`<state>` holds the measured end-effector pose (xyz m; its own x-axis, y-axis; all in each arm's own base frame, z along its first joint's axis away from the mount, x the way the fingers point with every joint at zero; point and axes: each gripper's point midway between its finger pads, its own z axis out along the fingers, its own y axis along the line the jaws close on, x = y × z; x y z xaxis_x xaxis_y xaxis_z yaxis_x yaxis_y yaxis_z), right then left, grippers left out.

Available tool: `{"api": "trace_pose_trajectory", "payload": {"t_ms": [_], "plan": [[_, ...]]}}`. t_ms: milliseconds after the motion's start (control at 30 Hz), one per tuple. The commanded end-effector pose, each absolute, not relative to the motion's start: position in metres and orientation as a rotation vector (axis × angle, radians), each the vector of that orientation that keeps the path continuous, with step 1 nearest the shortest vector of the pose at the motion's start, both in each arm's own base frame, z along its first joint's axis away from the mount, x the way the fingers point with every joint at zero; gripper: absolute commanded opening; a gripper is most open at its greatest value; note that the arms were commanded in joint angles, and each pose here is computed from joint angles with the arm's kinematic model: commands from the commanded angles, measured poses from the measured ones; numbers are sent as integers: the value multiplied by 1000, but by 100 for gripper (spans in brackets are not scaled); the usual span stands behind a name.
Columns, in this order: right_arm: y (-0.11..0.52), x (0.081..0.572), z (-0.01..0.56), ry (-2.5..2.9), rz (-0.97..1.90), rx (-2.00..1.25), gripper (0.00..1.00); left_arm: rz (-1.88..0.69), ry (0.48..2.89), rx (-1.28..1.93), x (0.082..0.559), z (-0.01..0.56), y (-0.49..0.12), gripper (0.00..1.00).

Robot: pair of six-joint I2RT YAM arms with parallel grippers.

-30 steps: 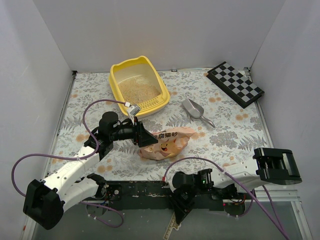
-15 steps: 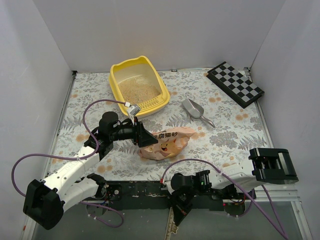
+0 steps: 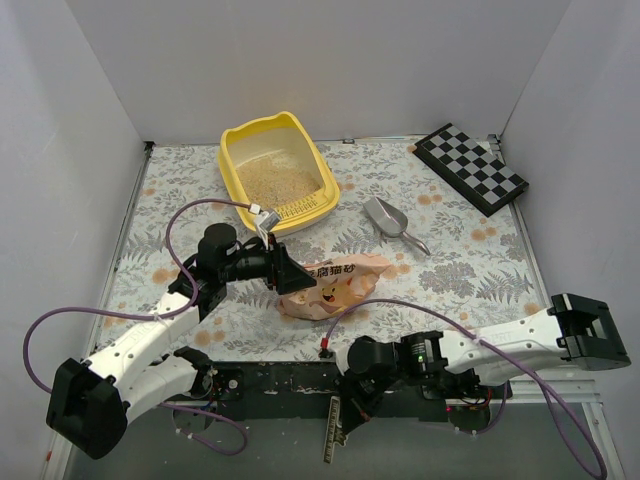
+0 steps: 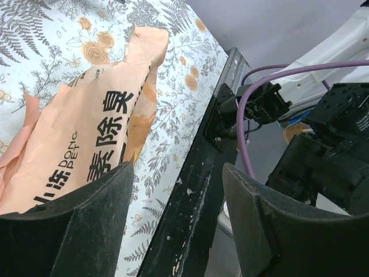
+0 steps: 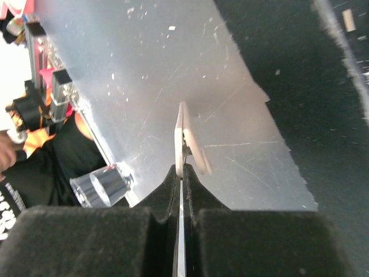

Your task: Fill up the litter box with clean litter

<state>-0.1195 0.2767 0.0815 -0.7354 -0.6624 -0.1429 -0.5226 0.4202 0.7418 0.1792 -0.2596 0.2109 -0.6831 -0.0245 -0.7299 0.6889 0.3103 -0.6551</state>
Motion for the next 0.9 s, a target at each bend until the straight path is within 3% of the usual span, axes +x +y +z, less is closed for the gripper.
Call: {"api": "trace_pose_trajectory", "payload": {"t_ms": [0,233,533,867], "plan": [[275,-93,91,-2678,-1194,1092,1,-1380,1849,598,192,247,-261,63],[274,-55,125,-2866,-1257,1118,1,-1375,1845,608,207,276,-266,64],[269,38,197,-3117,-1422,1143,1,-1566,1733,664,219,324,-267,66],[289,106,256,-3065,-1643,1320,1,-1717,1643,805,210,337,-268,67]]}}
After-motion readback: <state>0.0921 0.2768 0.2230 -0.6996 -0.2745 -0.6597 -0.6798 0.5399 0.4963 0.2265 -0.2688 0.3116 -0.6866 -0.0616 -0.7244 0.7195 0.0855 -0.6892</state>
